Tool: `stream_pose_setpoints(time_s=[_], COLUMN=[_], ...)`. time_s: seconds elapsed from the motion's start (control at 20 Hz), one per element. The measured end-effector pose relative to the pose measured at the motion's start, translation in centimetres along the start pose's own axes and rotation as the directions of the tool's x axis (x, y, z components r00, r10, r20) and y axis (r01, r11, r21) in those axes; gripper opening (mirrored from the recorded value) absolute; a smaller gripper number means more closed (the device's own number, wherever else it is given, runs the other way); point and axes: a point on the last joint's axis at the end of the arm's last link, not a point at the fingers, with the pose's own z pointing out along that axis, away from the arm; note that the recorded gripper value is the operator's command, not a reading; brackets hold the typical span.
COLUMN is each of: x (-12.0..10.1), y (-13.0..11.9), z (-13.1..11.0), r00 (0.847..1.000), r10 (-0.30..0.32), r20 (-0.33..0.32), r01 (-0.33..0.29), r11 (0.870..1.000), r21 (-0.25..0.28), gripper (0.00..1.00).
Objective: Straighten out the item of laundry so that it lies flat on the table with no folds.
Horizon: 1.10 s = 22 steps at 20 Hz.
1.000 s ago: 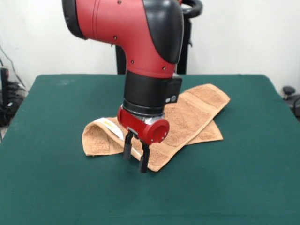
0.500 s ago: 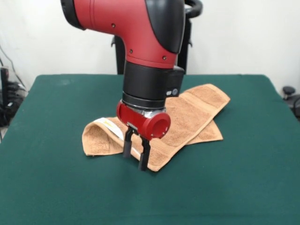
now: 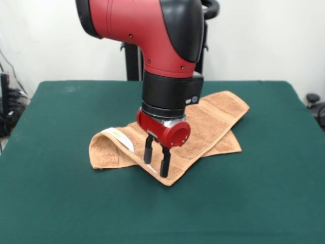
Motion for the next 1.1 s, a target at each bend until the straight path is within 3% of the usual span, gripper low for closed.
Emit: stream_pose_setpoints(time_s=[0.5, 1.1], x=[1.9, 4.4], y=[-1.4, -0.9], z=[0.5, 3.0], r00=[0.999, 0.996], r10=[0.018, 0.026], r20=[-0.040, -0.082], r01=[-0.017, -0.026], r11=[0.999, 1.000], r21=[0.031, 0.000], gripper=[1.00, 1.00])
